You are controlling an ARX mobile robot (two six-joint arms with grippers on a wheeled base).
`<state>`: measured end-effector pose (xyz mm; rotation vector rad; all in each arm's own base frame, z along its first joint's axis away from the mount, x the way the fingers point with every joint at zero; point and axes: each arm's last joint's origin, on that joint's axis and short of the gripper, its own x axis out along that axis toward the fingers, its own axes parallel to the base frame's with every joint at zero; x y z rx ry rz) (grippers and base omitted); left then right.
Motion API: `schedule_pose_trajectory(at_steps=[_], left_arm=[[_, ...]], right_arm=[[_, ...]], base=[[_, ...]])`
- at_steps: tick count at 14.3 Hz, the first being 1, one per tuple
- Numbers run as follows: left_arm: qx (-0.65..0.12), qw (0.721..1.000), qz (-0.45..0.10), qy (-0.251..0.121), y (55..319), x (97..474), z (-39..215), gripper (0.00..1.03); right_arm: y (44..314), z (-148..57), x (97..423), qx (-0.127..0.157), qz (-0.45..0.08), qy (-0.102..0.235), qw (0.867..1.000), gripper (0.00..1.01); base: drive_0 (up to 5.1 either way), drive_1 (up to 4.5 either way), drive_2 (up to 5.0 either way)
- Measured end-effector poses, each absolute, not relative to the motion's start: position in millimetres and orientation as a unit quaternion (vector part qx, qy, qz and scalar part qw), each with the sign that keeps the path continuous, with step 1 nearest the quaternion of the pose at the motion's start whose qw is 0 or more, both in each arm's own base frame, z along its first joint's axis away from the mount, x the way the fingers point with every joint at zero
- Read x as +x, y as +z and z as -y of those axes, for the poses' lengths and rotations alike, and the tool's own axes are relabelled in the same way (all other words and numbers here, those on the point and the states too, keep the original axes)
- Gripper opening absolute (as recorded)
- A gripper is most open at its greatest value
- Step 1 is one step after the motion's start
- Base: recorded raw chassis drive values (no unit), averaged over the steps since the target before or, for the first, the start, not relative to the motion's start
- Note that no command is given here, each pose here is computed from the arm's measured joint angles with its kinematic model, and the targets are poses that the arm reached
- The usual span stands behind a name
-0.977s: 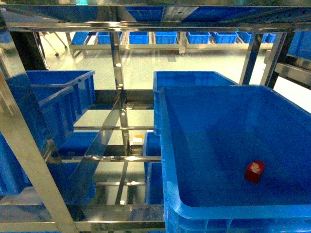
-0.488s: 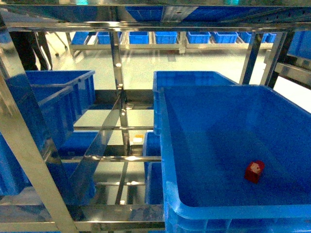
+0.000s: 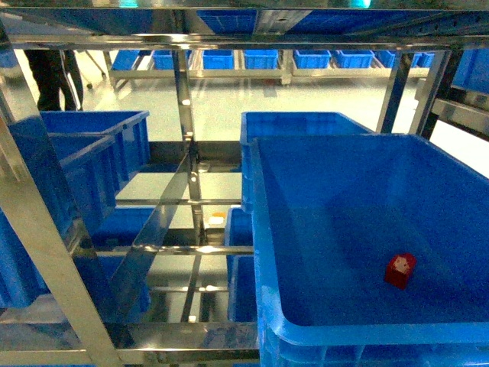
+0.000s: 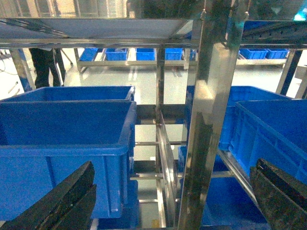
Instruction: Pick red block from blue box to shelf
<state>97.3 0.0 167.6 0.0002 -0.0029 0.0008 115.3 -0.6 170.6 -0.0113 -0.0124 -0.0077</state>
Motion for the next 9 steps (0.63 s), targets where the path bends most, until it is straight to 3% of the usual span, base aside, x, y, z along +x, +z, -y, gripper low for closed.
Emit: schedule_pose_trajectory(at_steps=[6,7,9], left_arm=[[0.000,1.000,0.001,0.000,168,97,0,0.98],[0.000,1.000,0.001,0.000,168,97,0,0.98],[0.000,1.000,0.002,0.000,168,97,0,0.98]], right_arm=[[170,1,108,-0.006,0.006,-0.004,1.000,0.02],[165,1,103,-0.006,-0.018,-0.003,1.000,0.02],[167,0,97,-0.005,0.003,-0.002,1.000,0.02]], base=[[0.0,0.00,0.0],[0.0,0.00,0.0],[0.0,0.00,0.0]])
